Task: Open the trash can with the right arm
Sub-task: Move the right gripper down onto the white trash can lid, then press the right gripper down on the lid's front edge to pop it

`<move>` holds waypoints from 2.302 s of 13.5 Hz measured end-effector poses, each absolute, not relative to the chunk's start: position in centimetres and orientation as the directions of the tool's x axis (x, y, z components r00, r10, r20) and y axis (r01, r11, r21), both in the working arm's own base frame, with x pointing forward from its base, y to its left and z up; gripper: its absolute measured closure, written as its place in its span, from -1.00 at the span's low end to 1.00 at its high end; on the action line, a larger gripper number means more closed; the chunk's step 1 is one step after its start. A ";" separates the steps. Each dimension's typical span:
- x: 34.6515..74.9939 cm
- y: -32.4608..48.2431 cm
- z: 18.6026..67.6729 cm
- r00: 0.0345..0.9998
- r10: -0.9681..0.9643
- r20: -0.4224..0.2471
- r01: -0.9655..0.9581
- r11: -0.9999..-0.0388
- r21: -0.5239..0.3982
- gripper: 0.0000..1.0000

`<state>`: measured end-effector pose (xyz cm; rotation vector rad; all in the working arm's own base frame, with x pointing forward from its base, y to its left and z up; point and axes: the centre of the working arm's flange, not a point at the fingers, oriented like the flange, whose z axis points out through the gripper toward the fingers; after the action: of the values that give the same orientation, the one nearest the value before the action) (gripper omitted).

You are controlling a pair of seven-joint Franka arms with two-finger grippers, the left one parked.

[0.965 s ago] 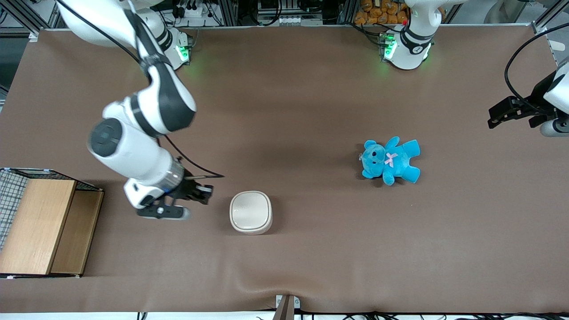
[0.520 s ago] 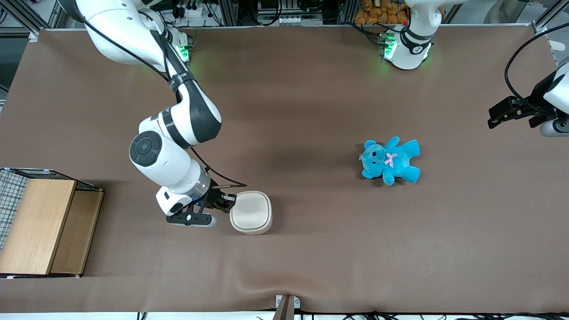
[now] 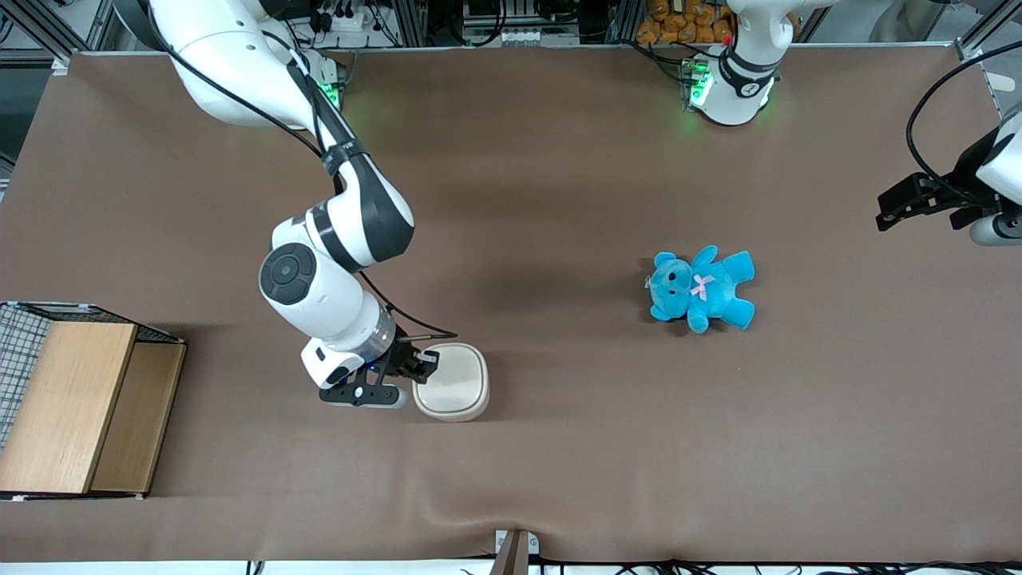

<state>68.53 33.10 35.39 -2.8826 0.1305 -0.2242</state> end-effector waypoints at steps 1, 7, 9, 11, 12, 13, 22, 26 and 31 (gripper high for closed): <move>68.6 33.1 35.1 0.984 -0.106 0.141 -0.069 -0.966 -0.248 0.98; 69.0 33.1 33.8 0.981 -0.114 0.159 -0.071 -0.965 -0.252 0.98; 69.0 33.2 33.4 0.981 -0.113 0.160 -0.070 -0.965 -0.251 0.98; 69.0 33.3 33.2 0.981 -0.112 0.158 -0.070 -0.966 -0.250 0.98; 69.0 33.3 33.1 0.981 -0.112 0.158 -0.070 -0.966 -0.250 0.98; 69.0 33.3 33.1 0.981 -0.110 0.160 -0.068 -0.967 -0.247 0.98; 68.9 33.2 32.0 0.983 -0.100 0.153 -0.063 -0.972 -0.227 0.98; 68.8 33.1 31.2 0.977 -0.098 0.187 -0.054 -0.973 -0.225 0.98; 68.8 33.0 31.4 0.978 -0.097 0.186 -0.054 -0.973 -0.224 0.98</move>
<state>68.75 33.05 31.36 -2.9053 0.1127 -0.2896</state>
